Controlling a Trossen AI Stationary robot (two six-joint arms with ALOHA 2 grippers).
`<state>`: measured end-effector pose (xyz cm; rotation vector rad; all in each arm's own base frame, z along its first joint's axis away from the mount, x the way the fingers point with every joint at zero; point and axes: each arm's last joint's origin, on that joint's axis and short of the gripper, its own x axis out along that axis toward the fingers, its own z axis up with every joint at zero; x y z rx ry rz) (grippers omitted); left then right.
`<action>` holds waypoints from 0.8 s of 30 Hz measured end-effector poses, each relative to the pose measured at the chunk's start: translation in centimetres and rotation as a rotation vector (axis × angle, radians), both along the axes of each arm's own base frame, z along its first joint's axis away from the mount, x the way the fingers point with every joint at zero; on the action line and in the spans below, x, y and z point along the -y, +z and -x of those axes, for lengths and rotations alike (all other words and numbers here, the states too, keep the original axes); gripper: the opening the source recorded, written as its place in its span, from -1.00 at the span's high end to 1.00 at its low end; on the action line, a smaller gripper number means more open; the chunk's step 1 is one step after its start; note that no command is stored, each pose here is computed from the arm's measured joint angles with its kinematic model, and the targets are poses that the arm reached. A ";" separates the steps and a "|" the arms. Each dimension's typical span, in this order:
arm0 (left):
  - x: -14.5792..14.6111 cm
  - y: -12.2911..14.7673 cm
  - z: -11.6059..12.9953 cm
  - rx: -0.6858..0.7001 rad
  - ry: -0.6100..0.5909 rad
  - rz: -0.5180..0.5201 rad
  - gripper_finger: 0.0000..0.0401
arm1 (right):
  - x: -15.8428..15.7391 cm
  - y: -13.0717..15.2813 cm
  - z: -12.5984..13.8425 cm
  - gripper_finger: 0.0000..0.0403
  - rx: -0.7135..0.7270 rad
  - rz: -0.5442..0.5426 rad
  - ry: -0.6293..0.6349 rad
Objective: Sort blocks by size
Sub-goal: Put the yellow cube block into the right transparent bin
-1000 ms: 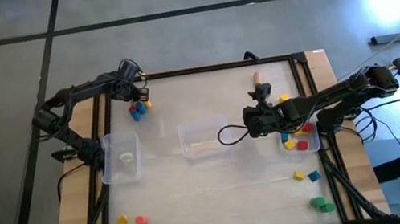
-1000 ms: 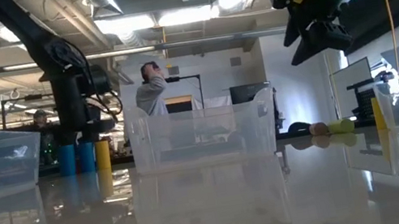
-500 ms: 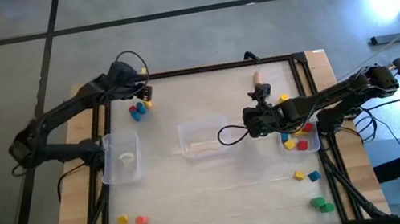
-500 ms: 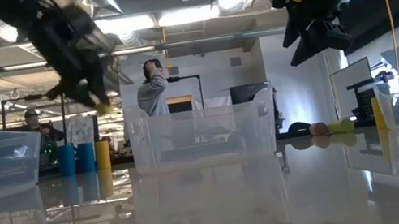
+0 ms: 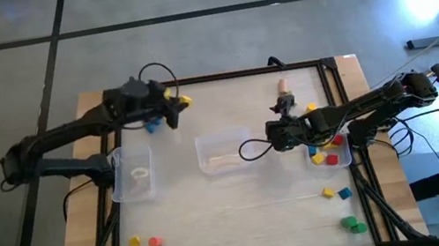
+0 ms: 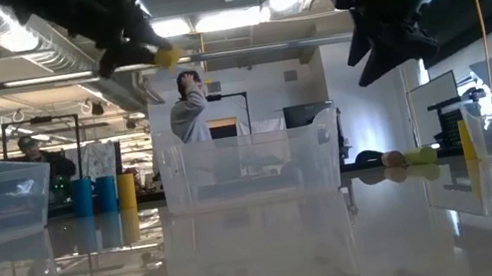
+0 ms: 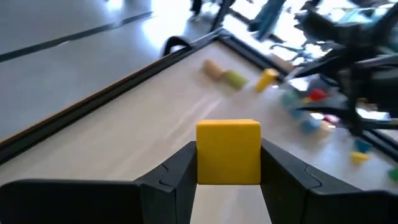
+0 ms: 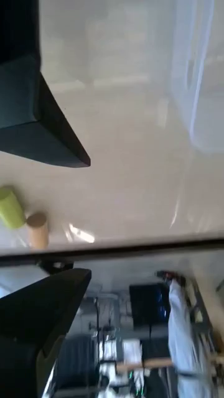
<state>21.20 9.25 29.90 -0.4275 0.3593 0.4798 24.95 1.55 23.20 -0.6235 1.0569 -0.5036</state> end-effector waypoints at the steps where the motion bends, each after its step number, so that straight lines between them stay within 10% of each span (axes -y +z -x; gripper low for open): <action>1: 0.4 0.1 -0.3 0.012 -0.021 -0.005 0.29 | 0.0 0.0 0.0 -0.41 0.007 -0.023 0.000; 9: 3.4 0.1 -4.0 0.151 -0.179 -0.033 0.29 | -1.3 0.5 -0.1 -0.41 0.027 -0.210 0.084; 24: 8.0 -3.8 -11.6 0.332 -0.349 -0.001 0.29 | -5.7 10.2 4.9 -0.41 0.203 -0.321 0.259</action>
